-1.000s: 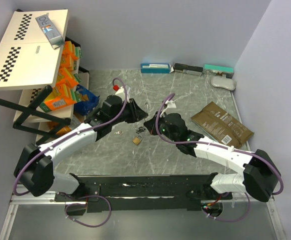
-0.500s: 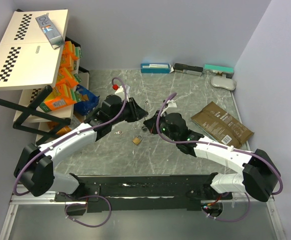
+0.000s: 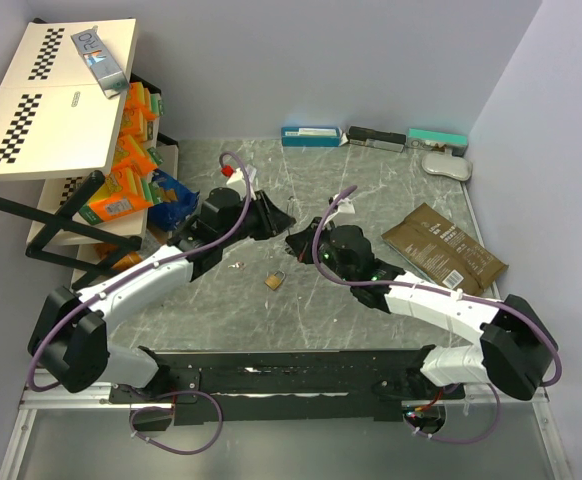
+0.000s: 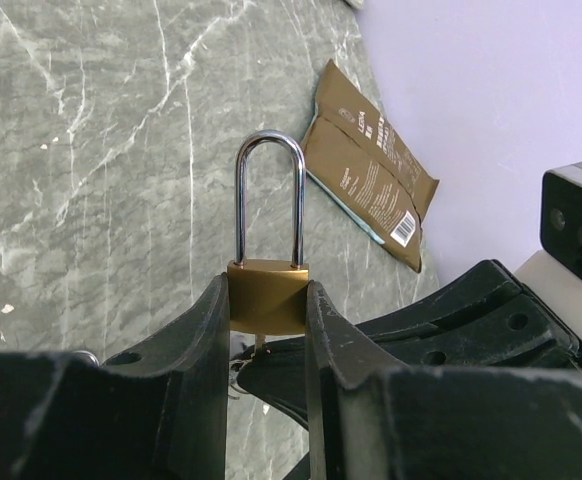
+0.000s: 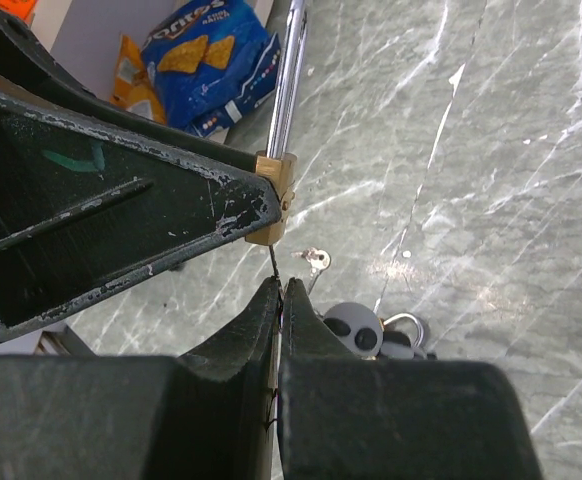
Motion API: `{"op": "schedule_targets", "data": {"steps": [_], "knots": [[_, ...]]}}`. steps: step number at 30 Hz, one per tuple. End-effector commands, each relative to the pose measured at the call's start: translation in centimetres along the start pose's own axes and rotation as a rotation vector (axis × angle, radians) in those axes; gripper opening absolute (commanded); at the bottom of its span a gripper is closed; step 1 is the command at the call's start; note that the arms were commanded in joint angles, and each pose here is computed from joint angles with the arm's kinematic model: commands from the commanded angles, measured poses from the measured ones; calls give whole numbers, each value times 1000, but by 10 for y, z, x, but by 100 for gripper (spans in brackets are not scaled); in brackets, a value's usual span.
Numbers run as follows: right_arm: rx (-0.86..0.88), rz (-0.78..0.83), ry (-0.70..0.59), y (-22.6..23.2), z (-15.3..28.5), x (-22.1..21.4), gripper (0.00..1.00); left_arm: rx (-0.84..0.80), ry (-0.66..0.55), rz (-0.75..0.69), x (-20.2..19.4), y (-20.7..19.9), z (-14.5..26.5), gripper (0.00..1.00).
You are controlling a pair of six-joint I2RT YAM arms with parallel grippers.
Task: Unlock with the key
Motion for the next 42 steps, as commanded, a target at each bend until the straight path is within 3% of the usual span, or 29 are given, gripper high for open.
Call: {"op": "schedule_targets", "data": {"steps": [1,42], "knots": [[-29,-48,-168,2,-9,37,0,-31,63,22,-14,-3,0,1],[-57,-94,-351,-2,7,87,0,-3,76,2,-40,2,-5,1]]}}
Point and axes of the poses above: each gripper's point midway between its finger pads, its own z axis back along the fingers, its own y axis along the line the jaws close on, x = y × z, the point moved 4 cm from there along z, back along the fingers, and after that the axes turned 11 degrees about z, right-handed, at the moved point
